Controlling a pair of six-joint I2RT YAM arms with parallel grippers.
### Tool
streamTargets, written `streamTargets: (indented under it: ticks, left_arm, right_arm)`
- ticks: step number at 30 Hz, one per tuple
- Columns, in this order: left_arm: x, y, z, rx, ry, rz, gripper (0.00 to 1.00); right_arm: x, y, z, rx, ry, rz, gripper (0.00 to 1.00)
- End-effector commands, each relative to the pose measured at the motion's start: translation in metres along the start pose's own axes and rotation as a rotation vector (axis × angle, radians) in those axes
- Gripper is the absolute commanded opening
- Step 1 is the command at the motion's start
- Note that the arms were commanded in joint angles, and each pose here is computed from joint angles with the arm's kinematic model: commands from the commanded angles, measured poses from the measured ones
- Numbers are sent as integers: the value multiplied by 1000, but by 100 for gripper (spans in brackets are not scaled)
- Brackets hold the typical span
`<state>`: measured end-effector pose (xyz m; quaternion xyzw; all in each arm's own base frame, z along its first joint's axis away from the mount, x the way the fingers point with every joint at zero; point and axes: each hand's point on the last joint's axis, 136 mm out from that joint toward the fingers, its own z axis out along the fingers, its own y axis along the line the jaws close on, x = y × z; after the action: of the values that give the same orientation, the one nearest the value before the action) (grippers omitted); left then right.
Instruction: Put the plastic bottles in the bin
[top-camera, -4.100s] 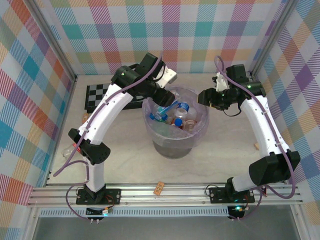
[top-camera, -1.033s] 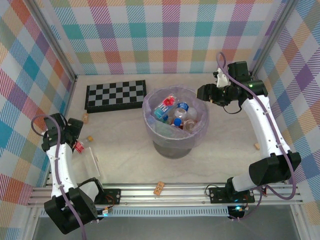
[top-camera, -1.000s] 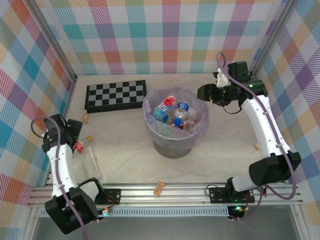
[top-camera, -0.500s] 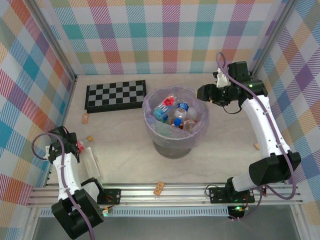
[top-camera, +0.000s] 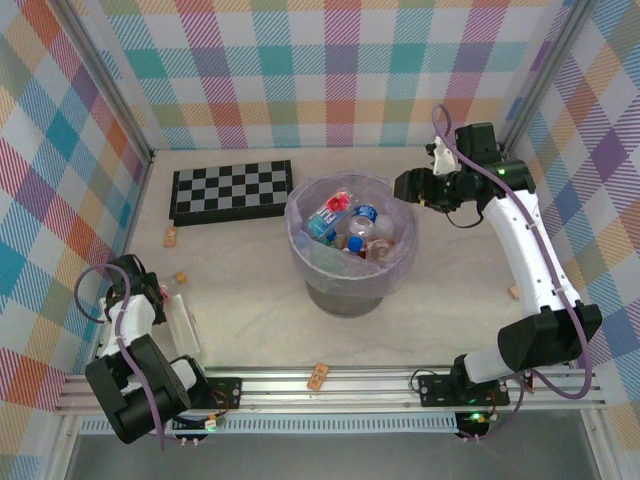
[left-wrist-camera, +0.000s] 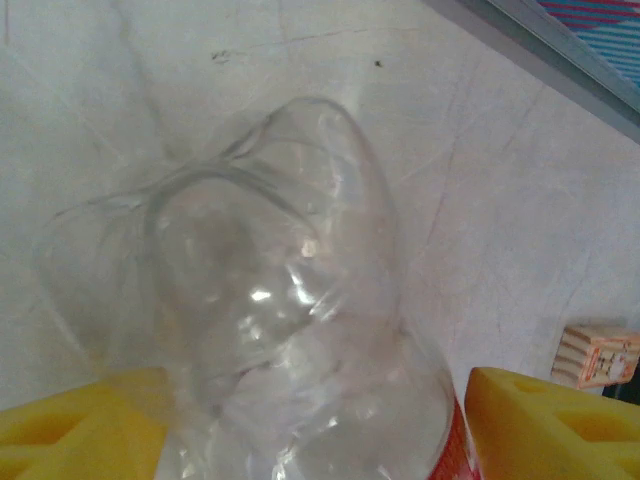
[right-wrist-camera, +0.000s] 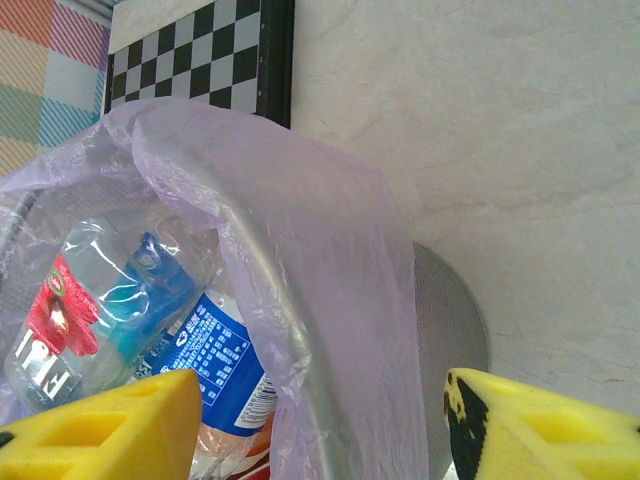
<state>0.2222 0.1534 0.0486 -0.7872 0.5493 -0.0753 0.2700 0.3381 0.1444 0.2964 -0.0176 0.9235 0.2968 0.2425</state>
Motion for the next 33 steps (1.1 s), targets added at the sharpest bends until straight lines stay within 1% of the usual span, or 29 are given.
streamTargets:
  ticks: [1, 7, 12, 15, 20, 22, 26, 30, 32, 33]
  left_arm:
    - [-5, 0, 4, 15, -19, -18, 69]
    - [-6, 1, 2, 17, -26, -15, 54]
    - [-6, -9, -3, 41, -16, 8, 53]
    - [-7, -8, -12, 27, -18, 31, 50]
    - [-3, -23, -32, 107, 14, 89, 49]
    - [2, -37, -41, 163, 43, 166, 50]
    - [16, -65, -60, 218, 142, 372, 50]
    - [43, -92, -76, 302, 286, 582, 43]
    - [66, -103, -85, 351, 398, 728, 39]
    - [73, -104, -88, 341, 433, 777, 37]
  right_arm:
    - [5, -4, 4, 7, 27, 5, 65]
    - [6, -4, 4, 6, 29, 8, 65]
    - [7, -4, 4, 7, 29, 7, 66]
    - [6, -3, 4, 0, 27, 10, 66]
    - [5, -2, 5, -6, 23, 10, 66]
    - [4, -2, 5, -7, 18, 14, 65]
    - [0, 0, 1, -10, -21, 16, 65]
    - [-5, 3, -3, -15, -48, 15, 65]
    - [-8, 2, -7, -6, -93, 15, 65]
    - [-10, 1, -10, -2, -109, 15, 65]
